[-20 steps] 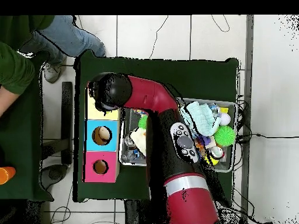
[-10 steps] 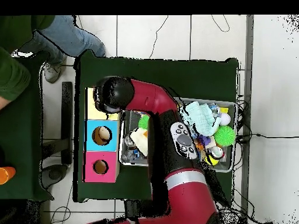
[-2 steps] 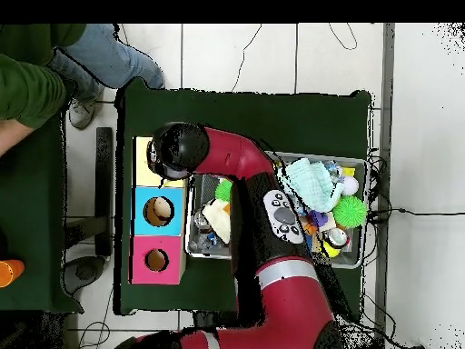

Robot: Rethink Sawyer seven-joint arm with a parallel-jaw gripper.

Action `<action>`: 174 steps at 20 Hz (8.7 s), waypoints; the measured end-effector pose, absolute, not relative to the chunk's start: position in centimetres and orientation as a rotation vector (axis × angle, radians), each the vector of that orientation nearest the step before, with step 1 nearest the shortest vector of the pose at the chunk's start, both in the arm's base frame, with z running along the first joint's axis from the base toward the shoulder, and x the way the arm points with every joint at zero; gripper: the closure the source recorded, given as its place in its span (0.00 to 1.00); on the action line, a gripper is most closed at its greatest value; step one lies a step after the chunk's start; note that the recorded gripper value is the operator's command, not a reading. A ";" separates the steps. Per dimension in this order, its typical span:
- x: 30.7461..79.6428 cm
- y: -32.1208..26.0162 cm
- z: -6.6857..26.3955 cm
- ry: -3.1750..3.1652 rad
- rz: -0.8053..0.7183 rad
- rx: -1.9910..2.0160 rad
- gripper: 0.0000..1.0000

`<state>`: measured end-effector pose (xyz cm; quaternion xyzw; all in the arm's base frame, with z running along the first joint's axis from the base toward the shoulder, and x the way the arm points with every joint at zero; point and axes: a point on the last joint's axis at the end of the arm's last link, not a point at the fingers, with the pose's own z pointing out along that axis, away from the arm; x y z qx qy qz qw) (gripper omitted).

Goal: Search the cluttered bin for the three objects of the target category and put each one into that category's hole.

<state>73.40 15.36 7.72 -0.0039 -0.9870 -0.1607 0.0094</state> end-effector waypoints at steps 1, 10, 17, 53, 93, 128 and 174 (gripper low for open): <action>73.4 15.4 7.7 -3.079 -0.508 -0.014 1.00; 73.3 15.9 8.1 -3.043 -0.614 -0.038 1.00; 72.5 15.6 9.1 -3.013 -0.675 -0.055 1.00; 72.1 17.6 6.3 -2.972 -0.687 -0.031 1.00; 72.0 16.4 6.2 -3.009 -0.628 -0.001 0.00; 72.0 16.6 6.2 -3.028 -0.626 -0.002 0.00; 72.1 16.8 6.2 -3.030 -0.634 0.004 0.00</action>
